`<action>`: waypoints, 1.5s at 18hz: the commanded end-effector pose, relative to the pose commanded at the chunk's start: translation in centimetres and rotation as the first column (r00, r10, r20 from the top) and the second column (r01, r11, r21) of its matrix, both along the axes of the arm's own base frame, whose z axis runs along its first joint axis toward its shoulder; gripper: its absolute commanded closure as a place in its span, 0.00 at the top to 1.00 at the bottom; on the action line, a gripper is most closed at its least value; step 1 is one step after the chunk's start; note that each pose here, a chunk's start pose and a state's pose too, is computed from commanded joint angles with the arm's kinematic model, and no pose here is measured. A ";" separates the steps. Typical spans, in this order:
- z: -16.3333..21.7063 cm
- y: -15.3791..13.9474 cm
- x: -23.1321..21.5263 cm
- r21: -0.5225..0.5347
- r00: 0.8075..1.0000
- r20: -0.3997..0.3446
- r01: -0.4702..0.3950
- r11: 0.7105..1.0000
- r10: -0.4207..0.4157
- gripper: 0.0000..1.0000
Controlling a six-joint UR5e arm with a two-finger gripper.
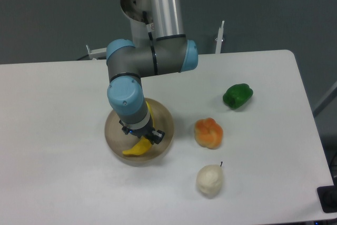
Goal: Place bananas on a plate
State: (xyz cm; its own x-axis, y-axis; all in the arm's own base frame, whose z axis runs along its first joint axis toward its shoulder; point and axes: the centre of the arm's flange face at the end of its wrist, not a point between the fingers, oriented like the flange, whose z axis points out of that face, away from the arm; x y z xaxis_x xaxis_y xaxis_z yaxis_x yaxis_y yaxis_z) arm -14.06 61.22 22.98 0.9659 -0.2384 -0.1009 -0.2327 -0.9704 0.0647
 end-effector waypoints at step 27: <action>12.0 -7.5 -25.3 0.094 0.983 -0.153 0.113 0.989 -0.098 0.99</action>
